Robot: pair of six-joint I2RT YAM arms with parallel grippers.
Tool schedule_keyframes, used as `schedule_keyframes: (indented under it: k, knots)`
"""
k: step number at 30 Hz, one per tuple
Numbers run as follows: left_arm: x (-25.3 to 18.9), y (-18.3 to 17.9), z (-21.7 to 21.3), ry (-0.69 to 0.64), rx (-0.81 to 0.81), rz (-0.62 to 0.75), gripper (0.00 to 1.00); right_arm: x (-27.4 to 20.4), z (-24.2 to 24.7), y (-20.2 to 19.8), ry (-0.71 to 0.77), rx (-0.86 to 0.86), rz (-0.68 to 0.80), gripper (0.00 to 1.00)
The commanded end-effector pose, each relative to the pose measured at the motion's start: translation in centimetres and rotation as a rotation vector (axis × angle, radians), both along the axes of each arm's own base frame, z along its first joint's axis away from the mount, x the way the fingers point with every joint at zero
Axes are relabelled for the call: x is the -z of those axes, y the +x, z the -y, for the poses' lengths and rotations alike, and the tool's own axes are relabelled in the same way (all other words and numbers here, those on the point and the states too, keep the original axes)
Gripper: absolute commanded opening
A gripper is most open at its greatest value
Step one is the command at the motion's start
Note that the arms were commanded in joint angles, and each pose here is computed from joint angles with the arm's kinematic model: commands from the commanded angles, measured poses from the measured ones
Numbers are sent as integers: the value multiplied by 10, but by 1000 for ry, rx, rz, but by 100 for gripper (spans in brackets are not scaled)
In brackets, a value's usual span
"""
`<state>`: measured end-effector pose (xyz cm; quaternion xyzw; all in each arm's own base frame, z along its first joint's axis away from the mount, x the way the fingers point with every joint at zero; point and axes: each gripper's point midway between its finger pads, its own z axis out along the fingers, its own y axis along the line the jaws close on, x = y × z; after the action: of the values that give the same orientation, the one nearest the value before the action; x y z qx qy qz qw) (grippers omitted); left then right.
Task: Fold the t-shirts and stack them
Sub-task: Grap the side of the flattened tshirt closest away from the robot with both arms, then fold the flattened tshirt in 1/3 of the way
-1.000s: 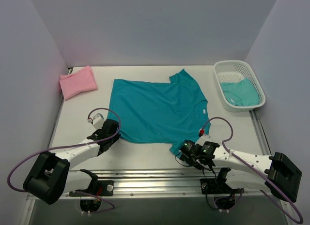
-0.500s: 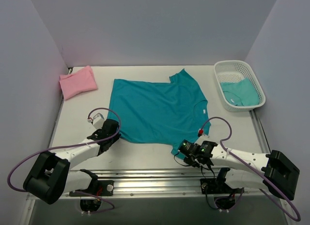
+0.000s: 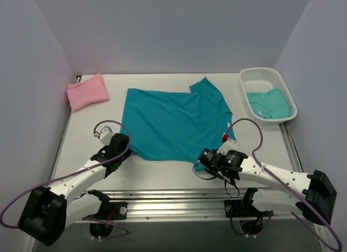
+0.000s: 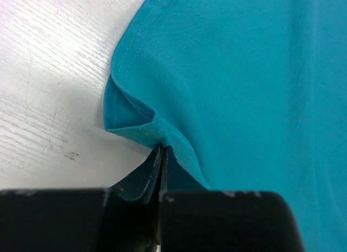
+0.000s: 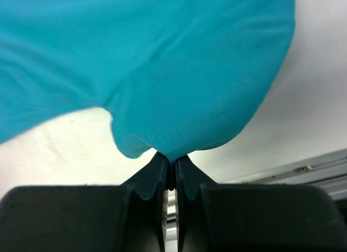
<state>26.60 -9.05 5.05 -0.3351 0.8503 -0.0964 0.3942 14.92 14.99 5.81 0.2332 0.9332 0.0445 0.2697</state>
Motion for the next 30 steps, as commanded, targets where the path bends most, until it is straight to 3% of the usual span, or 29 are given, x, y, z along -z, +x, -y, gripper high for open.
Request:
schedule_keyframes:
  k: [1,8,18,30]
  knots:
    - [-18,5,4,-5,6,18,2,-27,15,25,-115,30,121,0]
    - [-29,-5,-6,5,-20,24,2,-42,32,41,-162,87,195,0]
    - [-59,-20,-30,24,-81,98,2,-54,66,30,-130,174,251,0]
    - [-85,16,-12,7,-67,154,2,-86,48,60,-128,183,341,0]
